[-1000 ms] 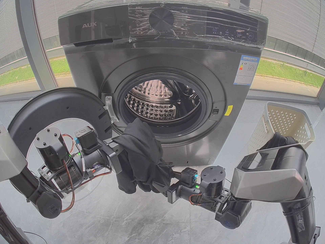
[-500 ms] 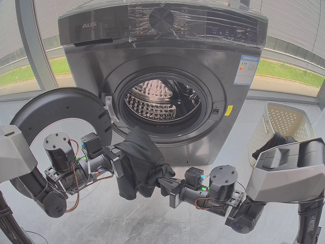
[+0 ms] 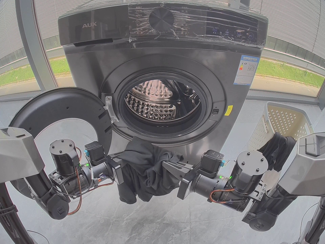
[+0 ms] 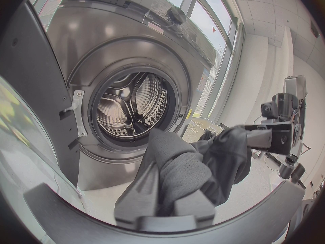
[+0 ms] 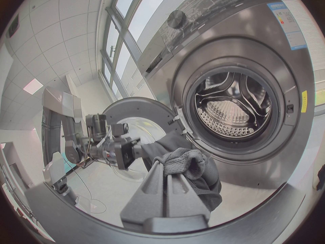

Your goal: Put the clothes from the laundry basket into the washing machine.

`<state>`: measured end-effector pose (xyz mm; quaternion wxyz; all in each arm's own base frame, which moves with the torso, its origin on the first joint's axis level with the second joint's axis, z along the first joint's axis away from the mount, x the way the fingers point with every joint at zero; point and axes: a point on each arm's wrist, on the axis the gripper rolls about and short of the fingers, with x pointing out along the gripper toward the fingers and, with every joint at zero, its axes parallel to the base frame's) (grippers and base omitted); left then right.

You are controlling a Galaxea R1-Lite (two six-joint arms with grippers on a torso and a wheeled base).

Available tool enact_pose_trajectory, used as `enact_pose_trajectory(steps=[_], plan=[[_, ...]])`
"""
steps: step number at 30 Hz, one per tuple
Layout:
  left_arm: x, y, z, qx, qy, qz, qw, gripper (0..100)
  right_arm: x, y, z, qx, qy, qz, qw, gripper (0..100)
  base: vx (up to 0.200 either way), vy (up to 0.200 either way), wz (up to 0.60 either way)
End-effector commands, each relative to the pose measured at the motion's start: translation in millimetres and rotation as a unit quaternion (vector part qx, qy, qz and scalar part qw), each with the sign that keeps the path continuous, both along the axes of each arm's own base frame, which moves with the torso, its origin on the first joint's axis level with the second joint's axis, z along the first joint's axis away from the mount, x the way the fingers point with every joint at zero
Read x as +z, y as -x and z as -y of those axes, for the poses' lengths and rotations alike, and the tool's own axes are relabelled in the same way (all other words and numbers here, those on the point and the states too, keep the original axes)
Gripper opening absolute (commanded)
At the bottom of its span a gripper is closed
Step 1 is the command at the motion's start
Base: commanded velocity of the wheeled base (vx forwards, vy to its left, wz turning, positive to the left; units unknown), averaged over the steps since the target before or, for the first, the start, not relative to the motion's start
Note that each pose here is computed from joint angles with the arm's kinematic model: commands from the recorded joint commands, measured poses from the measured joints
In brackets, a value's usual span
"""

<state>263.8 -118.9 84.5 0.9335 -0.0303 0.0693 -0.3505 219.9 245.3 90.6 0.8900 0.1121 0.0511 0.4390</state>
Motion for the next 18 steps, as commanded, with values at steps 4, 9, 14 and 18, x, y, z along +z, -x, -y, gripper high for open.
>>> enact_pose_trajectory(steps=[4, 9, 14, 18], plan=[[-18.2, 0.0, -1.5, 0.004, -0.014, -0.033, 0.9993, 100, 25.7, -5.4, -4.4, -0.013, -0.044, 0.028, 0.9985, 0, 0.000, 0.000, 0.00], [-22.1, -0.4, -0.9, 0.004, -0.019, -0.037, 0.9991, 100, 40.6, -10.0, -6.5, -0.023, -0.068, 0.046, 0.9963, 0, 0.000, 0.000, 0.00], [-20.8, -0.9, -0.7, 0.005, -0.018, -0.034, 0.9992, 100, 42.6, -12.3, -4.3, -0.028, -0.072, 0.049, 0.9958, 0, 0.000, 0.000, 0.00], [-19.3, -0.6, -0.8, 0.005, -0.017, -0.031, 0.9994, 100, 46.8, -13.8, -6.6, -0.030, -0.079, 0.055, 0.9948, 0, 0.000, 0.000, 0.00]])
